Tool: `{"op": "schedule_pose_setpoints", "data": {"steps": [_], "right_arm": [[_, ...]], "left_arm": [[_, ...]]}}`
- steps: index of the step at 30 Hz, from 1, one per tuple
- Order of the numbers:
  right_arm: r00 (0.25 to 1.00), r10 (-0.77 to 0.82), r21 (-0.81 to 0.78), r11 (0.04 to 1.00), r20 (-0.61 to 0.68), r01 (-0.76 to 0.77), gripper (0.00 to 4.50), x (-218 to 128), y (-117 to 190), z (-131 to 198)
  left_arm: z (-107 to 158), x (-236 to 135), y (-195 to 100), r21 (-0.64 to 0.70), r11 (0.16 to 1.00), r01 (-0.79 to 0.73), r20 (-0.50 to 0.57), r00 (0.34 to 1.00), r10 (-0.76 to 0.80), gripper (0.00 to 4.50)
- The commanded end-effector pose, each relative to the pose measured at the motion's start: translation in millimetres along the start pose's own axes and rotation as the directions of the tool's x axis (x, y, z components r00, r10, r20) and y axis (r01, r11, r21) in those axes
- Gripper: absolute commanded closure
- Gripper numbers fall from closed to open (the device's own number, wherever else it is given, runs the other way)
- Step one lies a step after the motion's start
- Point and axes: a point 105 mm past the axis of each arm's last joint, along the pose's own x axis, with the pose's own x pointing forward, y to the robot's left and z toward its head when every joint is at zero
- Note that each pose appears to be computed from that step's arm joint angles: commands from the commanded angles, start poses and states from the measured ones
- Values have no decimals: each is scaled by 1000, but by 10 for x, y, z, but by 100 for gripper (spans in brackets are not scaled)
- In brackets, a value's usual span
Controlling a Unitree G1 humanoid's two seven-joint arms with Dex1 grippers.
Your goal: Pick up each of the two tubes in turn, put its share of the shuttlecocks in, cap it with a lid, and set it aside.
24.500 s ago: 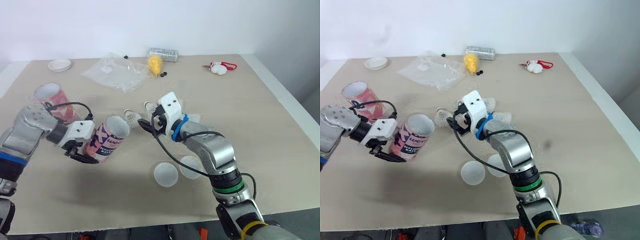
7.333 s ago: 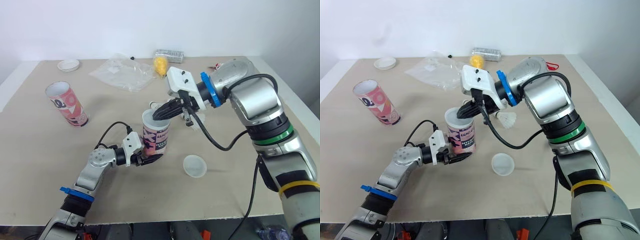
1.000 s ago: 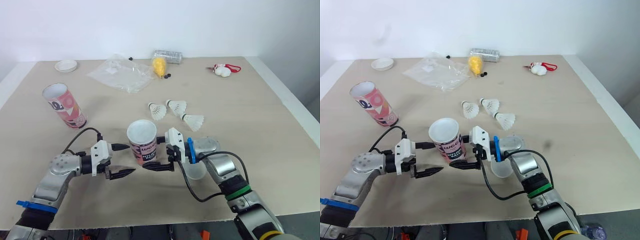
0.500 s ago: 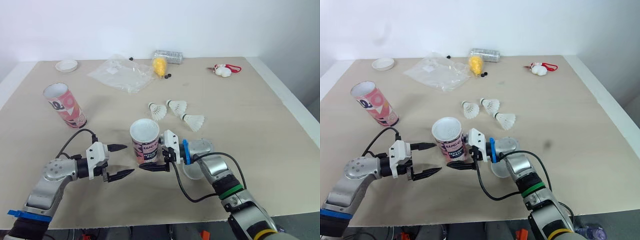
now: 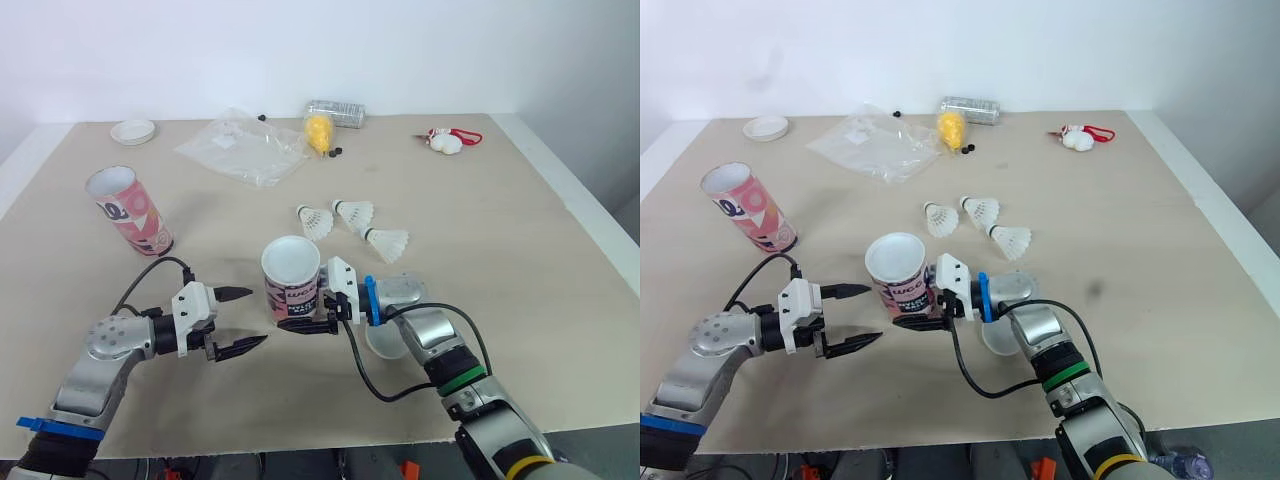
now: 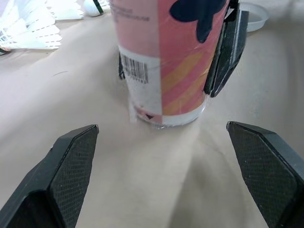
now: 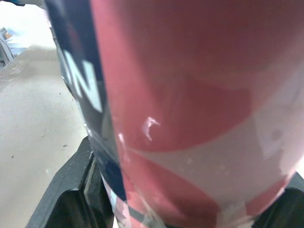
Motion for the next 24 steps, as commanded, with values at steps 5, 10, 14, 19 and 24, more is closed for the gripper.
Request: {"op": "schedule_pose_setpoints", "data": {"steps": [5,10,14,19,24], "right_arm": [[992,-89,-71,993,89,96,114,-209,-79,384],[922,-355,-30,931,155,364,114,-889,-226,765],[783,-611,64,791,118,608,114,-1499,-332,758],[546,-836,36,545,-49,838,114,-2286,-268,376],[399,-905,32,399,-145,917,114,-2627,-146,30]], "left_arm": [[81,69,36,32,999,6,33,999,-7,0],[124,137,3,43,998,45,47,998,-47,0],[173,187,-66,49,994,102,60,993,-105,0],[208,242,-143,44,985,170,66,983,-172,0],[244,336,-147,45,983,176,78,981,-179,0]]}}
